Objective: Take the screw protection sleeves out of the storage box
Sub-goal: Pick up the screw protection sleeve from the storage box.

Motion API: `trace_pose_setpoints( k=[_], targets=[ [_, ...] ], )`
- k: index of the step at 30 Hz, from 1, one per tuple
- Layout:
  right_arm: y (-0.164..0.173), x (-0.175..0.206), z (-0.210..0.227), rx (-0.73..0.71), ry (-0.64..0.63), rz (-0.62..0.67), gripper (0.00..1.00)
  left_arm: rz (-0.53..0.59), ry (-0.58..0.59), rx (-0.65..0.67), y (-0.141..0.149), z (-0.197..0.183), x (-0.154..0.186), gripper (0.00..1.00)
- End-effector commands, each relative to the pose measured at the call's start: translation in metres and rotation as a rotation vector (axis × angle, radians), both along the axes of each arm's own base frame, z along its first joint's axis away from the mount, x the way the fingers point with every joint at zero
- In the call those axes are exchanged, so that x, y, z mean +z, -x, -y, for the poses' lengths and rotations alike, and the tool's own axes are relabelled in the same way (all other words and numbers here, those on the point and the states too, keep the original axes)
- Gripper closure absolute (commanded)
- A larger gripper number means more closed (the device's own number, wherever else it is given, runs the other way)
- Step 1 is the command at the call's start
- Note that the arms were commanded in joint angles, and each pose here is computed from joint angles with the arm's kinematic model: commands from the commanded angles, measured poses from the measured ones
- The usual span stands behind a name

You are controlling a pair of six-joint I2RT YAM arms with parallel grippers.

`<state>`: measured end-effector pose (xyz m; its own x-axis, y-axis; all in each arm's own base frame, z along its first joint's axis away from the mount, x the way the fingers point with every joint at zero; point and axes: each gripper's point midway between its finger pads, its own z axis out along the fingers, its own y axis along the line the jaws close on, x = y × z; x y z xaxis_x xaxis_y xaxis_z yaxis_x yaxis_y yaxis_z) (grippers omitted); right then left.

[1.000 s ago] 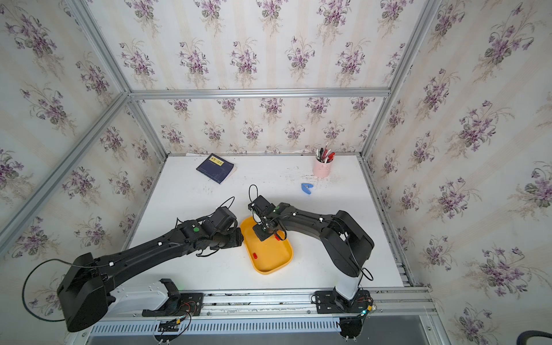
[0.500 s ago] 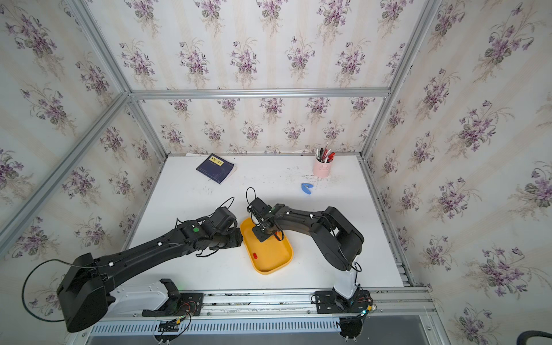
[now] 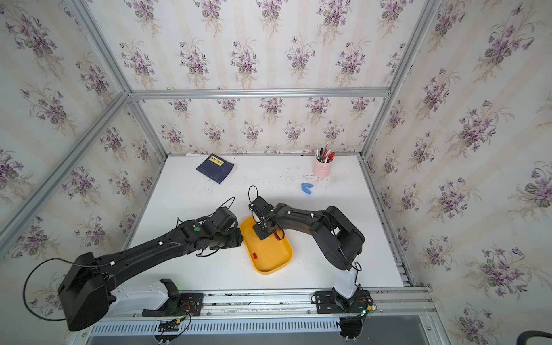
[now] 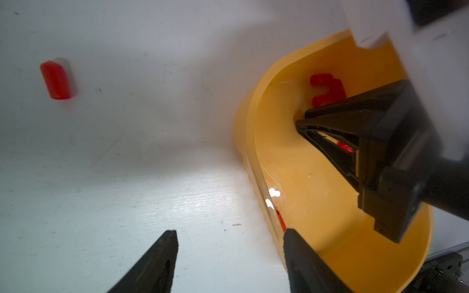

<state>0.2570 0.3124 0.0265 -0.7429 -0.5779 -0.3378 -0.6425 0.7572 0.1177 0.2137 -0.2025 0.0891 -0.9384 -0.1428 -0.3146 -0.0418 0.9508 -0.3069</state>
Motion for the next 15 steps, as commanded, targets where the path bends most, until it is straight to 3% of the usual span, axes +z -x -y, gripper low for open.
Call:
trace_pose_setpoints(
  k=[1, 8, 15],
  targets=[
    [0.000, 0.018, -0.002, -0.040, -0.059, -0.016, 0.82, 0.006, -0.024, 0.001, -0.001, -0.004, 0.001, 0.29],
    [-0.008, 0.071, 0.009, -0.128, -0.213, -0.002, 0.82, 0.005, -0.028, -0.002, -0.001, -0.004, 0.000, 0.29],
    [-0.019, 0.092, 0.083, -0.333, -0.245, 0.011, 0.82, 0.006, -0.027, -0.013, -0.002, -0.001, 0.001, 0.29]
  ],
)
